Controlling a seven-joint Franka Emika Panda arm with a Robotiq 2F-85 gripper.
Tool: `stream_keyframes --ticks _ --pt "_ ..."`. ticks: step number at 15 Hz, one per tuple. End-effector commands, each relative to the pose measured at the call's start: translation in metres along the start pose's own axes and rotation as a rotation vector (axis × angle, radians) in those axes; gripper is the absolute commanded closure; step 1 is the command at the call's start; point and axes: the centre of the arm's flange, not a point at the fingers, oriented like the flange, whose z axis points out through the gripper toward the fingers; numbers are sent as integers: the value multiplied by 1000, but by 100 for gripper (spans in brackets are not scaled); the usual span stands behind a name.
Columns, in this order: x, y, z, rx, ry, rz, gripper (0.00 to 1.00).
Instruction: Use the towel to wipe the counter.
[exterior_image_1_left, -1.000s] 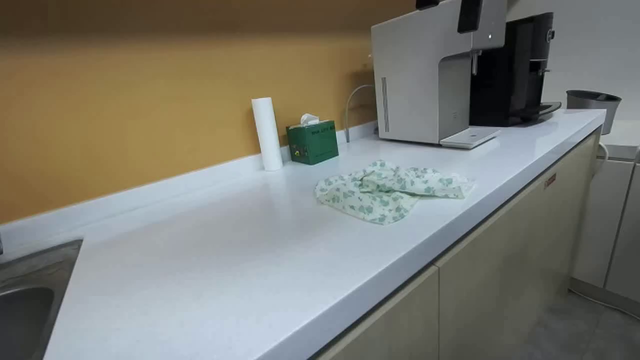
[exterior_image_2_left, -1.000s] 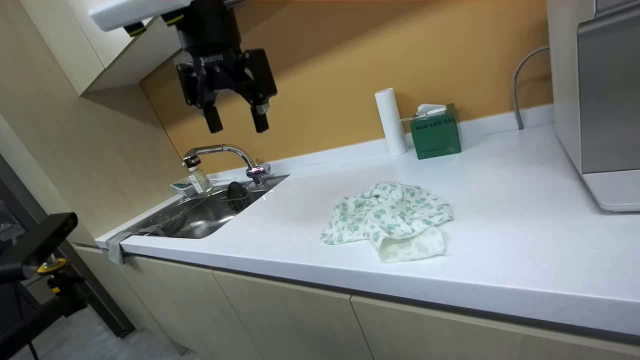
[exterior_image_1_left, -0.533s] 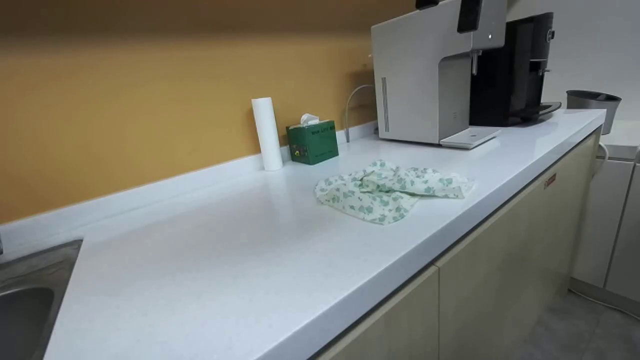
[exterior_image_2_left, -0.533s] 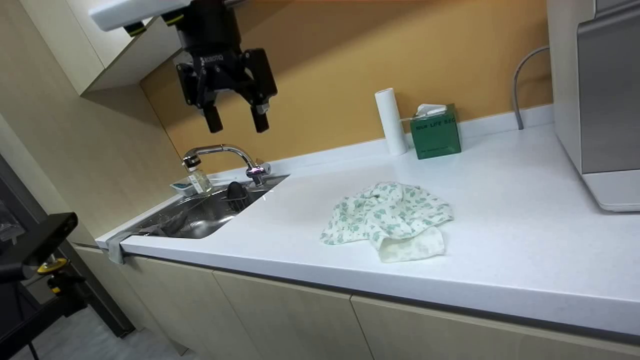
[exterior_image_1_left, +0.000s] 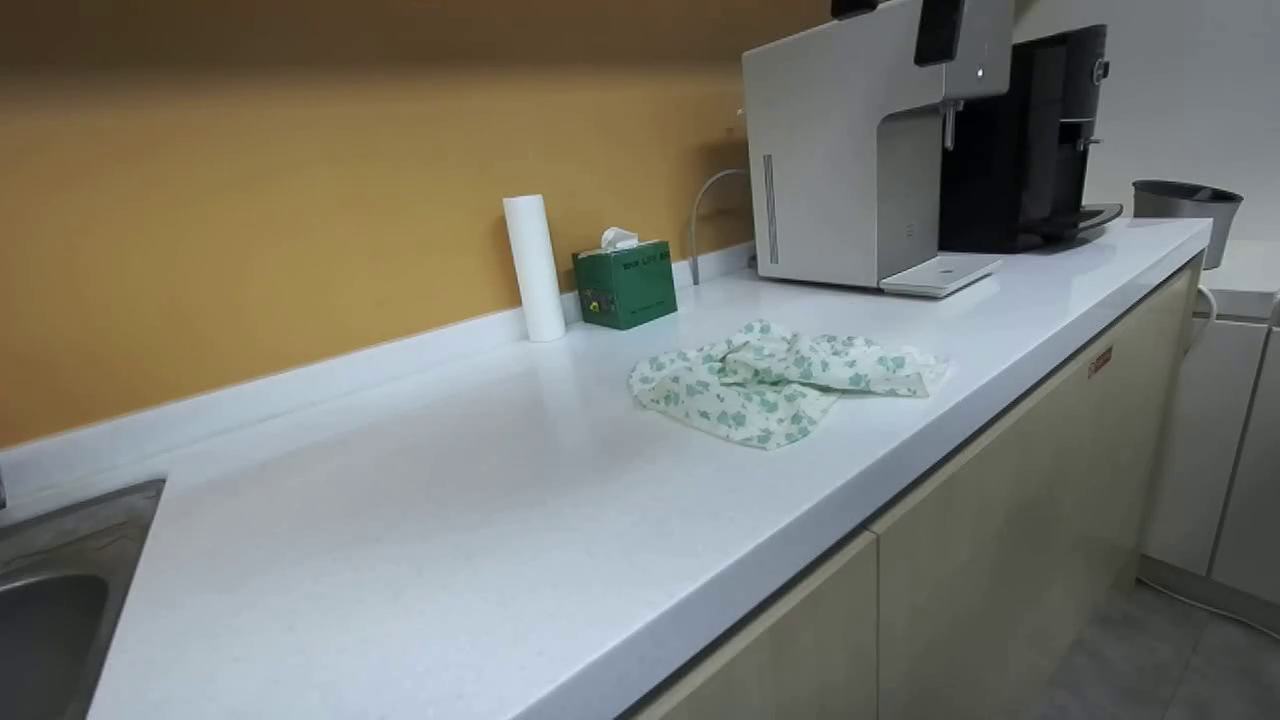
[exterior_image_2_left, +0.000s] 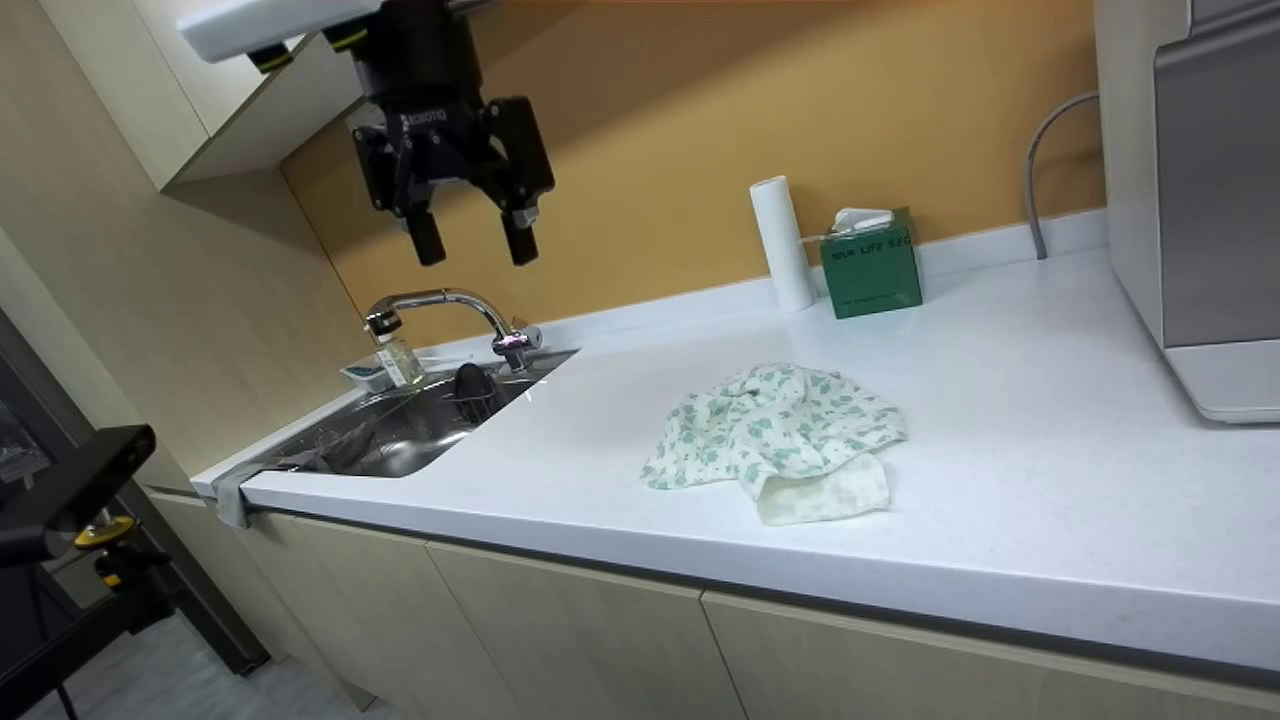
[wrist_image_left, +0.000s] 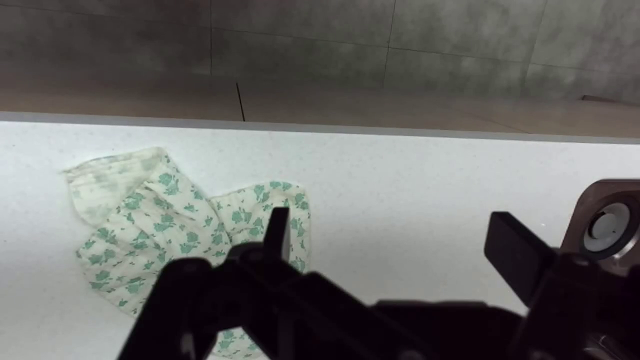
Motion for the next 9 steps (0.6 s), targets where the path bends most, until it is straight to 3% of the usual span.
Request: stream_keyframes --ticks 1,5,9 --pt "6 1 2 -47 44 24 0" --pt "35 15 16 -123 92 50 0" --pt "71 37 52 -226 52 63 0"
